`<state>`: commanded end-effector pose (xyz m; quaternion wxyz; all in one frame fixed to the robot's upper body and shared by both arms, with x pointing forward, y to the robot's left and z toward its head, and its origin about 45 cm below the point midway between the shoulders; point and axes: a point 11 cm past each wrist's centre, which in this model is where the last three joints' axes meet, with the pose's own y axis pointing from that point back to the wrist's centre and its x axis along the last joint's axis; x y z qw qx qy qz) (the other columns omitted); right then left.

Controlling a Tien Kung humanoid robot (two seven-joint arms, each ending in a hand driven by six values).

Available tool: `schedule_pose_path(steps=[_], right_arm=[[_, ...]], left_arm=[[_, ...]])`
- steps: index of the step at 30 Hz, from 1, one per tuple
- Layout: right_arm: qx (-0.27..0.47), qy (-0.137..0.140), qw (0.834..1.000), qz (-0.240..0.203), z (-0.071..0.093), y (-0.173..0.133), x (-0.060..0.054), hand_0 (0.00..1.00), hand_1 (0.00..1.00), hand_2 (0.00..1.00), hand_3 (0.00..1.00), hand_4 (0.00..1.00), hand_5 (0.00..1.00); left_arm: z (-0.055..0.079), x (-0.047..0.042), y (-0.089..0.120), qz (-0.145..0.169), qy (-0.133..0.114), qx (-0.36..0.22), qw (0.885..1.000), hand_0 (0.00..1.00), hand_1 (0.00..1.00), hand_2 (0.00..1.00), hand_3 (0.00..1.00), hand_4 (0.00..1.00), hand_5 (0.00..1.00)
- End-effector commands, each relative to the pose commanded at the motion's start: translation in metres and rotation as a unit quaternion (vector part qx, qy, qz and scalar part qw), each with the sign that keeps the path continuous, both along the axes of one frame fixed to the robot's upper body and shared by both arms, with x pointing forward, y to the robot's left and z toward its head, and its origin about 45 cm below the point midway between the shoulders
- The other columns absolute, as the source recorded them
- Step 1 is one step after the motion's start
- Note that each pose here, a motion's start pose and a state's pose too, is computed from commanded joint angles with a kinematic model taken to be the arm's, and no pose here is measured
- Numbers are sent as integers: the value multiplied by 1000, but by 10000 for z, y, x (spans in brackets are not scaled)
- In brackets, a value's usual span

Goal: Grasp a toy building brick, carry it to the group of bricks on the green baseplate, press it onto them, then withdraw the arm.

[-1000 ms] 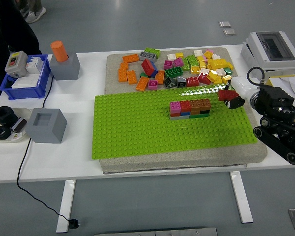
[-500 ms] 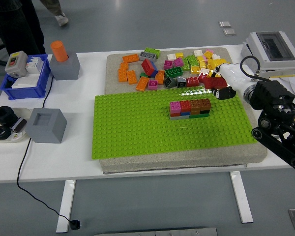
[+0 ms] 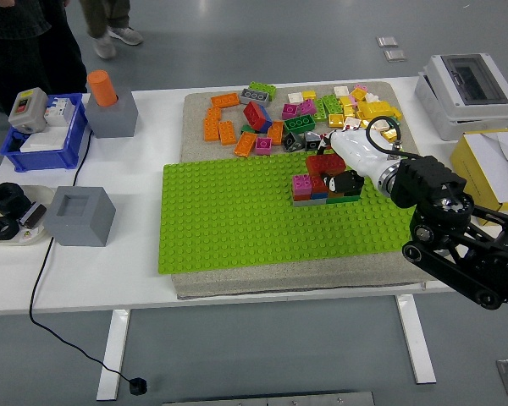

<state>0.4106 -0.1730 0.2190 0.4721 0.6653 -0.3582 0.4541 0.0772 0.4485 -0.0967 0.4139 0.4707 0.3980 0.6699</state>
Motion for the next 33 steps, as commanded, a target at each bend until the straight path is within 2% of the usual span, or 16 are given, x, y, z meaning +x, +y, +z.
schedule_pose_path(steps=[13,33], right_arm=[[7,22,1000,-10,-164,89,42,866,836,852,561,492,152],[12,32,999,-14,-232,137,62,863,828,848,558,491,152]], left_arm=[[2,4,4,0,0,0,1000,633,623,581,587,652,199],[4,2,8,-1,1,1,1000,634,623,581,586,651,201]])
